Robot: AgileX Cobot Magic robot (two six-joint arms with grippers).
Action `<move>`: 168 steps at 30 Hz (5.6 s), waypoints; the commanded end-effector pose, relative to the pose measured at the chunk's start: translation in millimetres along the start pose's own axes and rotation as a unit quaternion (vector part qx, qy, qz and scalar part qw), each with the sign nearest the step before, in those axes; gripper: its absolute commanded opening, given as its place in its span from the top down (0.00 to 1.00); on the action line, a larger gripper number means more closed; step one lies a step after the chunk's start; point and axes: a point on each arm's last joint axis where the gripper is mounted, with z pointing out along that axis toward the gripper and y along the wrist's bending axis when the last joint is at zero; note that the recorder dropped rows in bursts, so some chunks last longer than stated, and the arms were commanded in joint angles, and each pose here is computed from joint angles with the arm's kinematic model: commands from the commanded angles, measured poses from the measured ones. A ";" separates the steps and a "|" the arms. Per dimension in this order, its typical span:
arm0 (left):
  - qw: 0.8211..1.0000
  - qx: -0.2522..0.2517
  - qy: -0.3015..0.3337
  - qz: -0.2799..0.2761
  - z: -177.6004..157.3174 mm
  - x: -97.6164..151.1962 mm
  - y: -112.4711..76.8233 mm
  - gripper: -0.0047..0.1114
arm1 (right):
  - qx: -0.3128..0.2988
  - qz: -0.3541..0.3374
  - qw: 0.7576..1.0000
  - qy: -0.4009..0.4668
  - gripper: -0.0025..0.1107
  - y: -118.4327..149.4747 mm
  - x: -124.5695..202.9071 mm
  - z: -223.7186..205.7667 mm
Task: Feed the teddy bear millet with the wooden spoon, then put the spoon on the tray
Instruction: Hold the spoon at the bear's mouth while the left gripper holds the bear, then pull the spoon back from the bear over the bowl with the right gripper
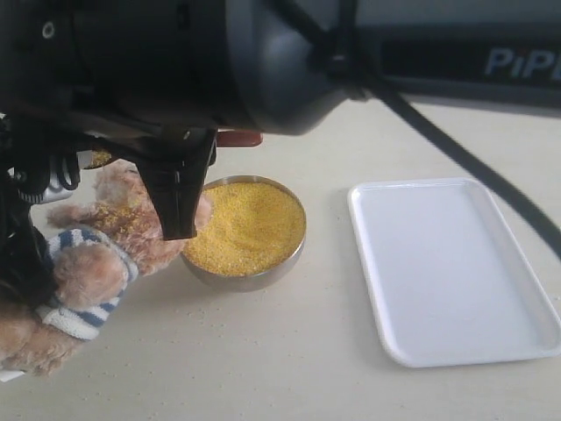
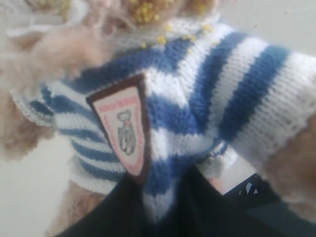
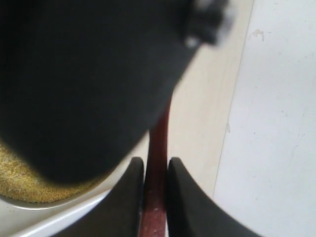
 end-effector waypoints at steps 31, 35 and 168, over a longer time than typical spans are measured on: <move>0.999 0.000 0.005 0.033 -3.7 4.0 -2.1 0.93 | 0.028 -0.061 0.997 -0.025 0.98 9.8 -3.1 -1.0; 0.999 0.000 0.005 0.033 -3.7 4.0 -2.1 0.93 | 0.037 -0.064 0.997 -0.027 0.98 8.0 -3.6 -1.2; 0.994 -0.080 -0.026 -0.075 -5.1 -0.3 13.6 0.93 | -0.118 0.157 0.980 0.008 0.98 -20.6 56.5 17.9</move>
